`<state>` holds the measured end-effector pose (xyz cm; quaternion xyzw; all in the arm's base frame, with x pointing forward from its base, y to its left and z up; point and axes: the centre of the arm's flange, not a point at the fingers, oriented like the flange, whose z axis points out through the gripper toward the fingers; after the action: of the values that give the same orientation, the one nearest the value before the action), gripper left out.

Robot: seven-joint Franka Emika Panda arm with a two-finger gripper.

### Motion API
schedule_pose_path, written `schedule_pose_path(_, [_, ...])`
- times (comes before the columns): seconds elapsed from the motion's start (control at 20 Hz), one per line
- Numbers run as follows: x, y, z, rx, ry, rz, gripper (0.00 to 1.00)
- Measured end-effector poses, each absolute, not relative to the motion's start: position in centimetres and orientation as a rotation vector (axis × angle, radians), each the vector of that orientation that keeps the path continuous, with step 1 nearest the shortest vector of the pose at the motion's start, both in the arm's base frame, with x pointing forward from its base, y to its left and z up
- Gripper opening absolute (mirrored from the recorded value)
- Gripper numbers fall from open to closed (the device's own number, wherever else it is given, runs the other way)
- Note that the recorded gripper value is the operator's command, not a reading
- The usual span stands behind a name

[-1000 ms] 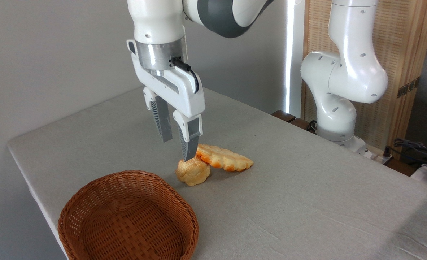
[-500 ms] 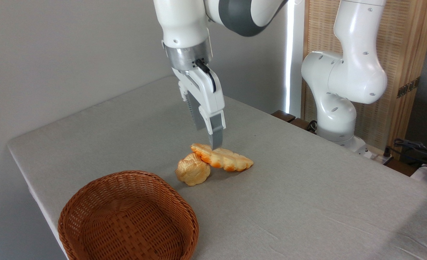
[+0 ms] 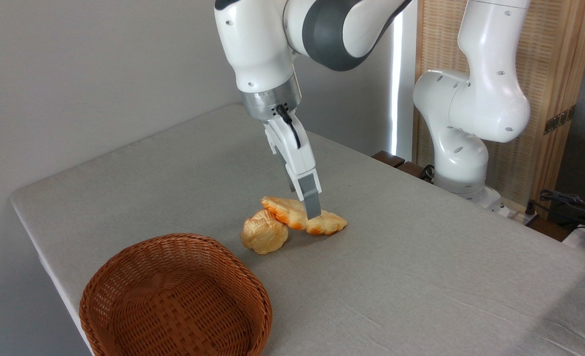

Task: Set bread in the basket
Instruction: 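Move the open gripper over the elongated golden roll and lower it, then close the gripper on the elongated roll and lift it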

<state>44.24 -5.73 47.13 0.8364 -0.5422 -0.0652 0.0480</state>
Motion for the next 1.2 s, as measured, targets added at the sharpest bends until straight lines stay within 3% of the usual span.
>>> schedule_pose_path(0.55, [45.5, -7.5, 44.8, 2.525, -1.701, -0.196, 1.0])
schedule_pose_path(0.6, [45.5, -7.6, 44.8, 2.523, -1.704, -0.197, 0.94])
schedule_pose_path(0.8, [45.6, -7.7, 44.8, 2.526, -1.72, -0.202, 0.4])
schedule_pose_path(0.85, [45.6, -7.6, 44.8, 2.53, -1.729, -0.207, 0.36])
schedule_pose_path(1.2, [45.6, -7.5, 44.8, 2.535, -1.74, -0.214, 0.37])
